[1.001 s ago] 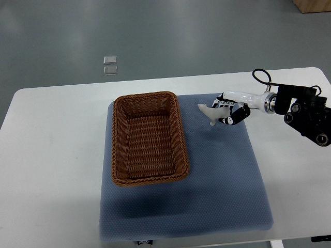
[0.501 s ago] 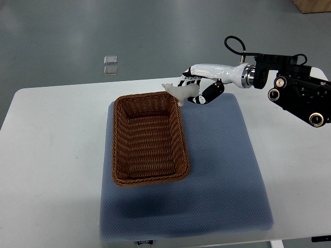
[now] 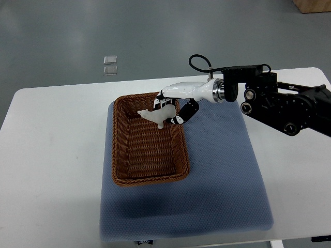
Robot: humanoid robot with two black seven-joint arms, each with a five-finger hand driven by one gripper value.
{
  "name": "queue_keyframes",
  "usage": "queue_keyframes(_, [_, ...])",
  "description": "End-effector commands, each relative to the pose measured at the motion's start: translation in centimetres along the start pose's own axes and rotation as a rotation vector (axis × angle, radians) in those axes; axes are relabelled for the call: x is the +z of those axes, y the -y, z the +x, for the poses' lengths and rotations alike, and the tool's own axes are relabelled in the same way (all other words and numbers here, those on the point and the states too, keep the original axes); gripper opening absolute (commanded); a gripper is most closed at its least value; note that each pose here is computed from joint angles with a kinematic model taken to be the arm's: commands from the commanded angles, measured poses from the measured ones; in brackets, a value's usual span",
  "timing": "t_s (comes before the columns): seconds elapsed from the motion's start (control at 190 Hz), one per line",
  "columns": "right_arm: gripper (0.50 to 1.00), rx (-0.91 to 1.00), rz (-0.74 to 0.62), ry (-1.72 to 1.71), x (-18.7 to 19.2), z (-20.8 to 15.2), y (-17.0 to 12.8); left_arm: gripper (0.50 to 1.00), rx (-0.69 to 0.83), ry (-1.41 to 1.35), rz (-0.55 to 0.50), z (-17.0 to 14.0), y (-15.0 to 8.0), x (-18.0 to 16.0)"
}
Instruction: Place white bear in brown basket with right hand
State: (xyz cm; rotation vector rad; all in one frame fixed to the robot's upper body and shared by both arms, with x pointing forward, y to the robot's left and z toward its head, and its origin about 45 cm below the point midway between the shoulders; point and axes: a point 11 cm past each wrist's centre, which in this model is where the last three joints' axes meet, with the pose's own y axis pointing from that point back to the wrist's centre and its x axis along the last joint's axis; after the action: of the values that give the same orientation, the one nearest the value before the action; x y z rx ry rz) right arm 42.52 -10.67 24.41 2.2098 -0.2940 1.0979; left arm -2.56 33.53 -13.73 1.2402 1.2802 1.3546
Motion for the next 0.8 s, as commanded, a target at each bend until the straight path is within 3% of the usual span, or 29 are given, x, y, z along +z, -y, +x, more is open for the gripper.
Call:
queue_keyframes(0.0, [0.623,-0.008,0.006,-0.008,-0.4,-0.1,0.3,1.0,0.0,0.0,0.0,0.0,0.0,0.0])
queue_keyframes(0.121, [0.778,-0.005,0.004,-0.009,-0.3,-0.1,0.3,1.0,0.0,0.001,0.0,0.0,0.0,0.0])
queue_keyframes(0.237, [0.856,0.002,0.002,-0.006,-0.2,-0.1,0.3,1.0,0.0,0.001,0.0,0.0,0.0,0.0])
queue_keyframes(0.495, [0.893,0.07,-0.022,0.01,1.0,1.1,-0.8,1.0,0.0,0.0,0.0,0.0,0.0,0.0])
queue_keyframes(0.796, [0.895,0.23,-0.048,0.179,3.9,3.1,-3.6,1.0,-0.001,-0.002,0.0,0.0,0.0,0.0])
